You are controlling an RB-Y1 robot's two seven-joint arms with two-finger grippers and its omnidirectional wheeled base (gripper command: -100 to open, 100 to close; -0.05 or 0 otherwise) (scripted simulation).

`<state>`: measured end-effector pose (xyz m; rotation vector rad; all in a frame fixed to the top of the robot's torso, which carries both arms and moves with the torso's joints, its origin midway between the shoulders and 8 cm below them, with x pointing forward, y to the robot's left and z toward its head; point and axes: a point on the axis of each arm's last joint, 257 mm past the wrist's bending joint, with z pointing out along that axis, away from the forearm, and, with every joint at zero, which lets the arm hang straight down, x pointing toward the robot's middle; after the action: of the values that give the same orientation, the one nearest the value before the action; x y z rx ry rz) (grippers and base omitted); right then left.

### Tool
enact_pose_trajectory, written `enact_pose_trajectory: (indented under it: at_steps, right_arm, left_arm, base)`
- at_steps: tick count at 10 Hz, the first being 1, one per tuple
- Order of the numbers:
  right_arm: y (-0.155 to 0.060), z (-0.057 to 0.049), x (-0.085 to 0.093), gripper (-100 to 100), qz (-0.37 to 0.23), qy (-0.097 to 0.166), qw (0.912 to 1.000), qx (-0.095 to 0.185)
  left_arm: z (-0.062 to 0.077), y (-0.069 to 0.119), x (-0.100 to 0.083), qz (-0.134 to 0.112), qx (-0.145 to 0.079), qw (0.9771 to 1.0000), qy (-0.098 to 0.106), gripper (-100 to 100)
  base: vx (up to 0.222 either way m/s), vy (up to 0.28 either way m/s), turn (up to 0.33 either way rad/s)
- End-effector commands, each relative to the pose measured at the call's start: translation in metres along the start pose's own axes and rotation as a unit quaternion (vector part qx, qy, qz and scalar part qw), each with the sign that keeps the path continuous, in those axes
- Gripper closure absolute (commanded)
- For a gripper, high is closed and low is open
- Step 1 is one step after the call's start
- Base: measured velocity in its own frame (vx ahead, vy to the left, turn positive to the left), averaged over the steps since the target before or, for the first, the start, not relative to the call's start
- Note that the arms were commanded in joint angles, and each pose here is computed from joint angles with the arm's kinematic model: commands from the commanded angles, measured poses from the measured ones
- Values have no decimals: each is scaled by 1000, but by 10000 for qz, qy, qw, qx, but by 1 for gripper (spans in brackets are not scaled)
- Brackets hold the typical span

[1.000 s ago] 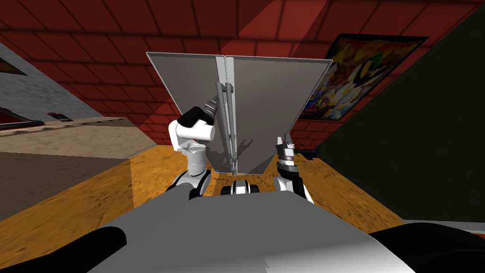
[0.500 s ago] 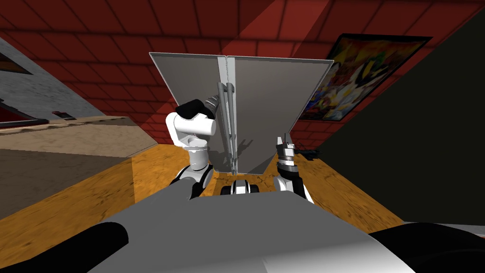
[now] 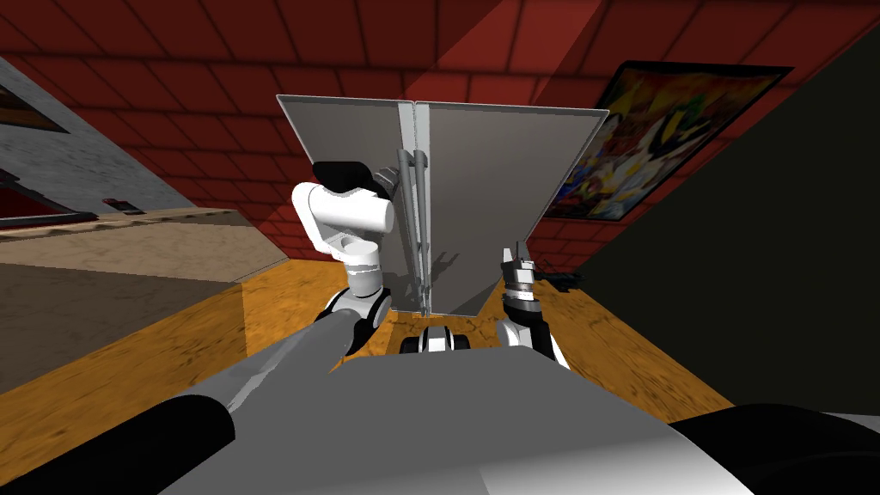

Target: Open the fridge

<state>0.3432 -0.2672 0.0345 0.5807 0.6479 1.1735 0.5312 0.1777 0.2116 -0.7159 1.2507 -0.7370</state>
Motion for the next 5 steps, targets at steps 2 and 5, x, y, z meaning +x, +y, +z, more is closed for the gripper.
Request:
enact_pose_trajectory:
  at_steps: [2, 5]
  right_arm:
    - [0, 0, 0, 0, 0, 0, 10000, 0]
    - [0, 0, 0, 0, 0, 0, 10000, 0]
  left_arm:
    - [-4, -13, 1, 12, -134, 9999, 90, -100]
    - [-5, -20, 1, 49, -373, 9992, 162, -100]
  base:
    - [-6, -3, 17]
    - [-7, -6, 16]
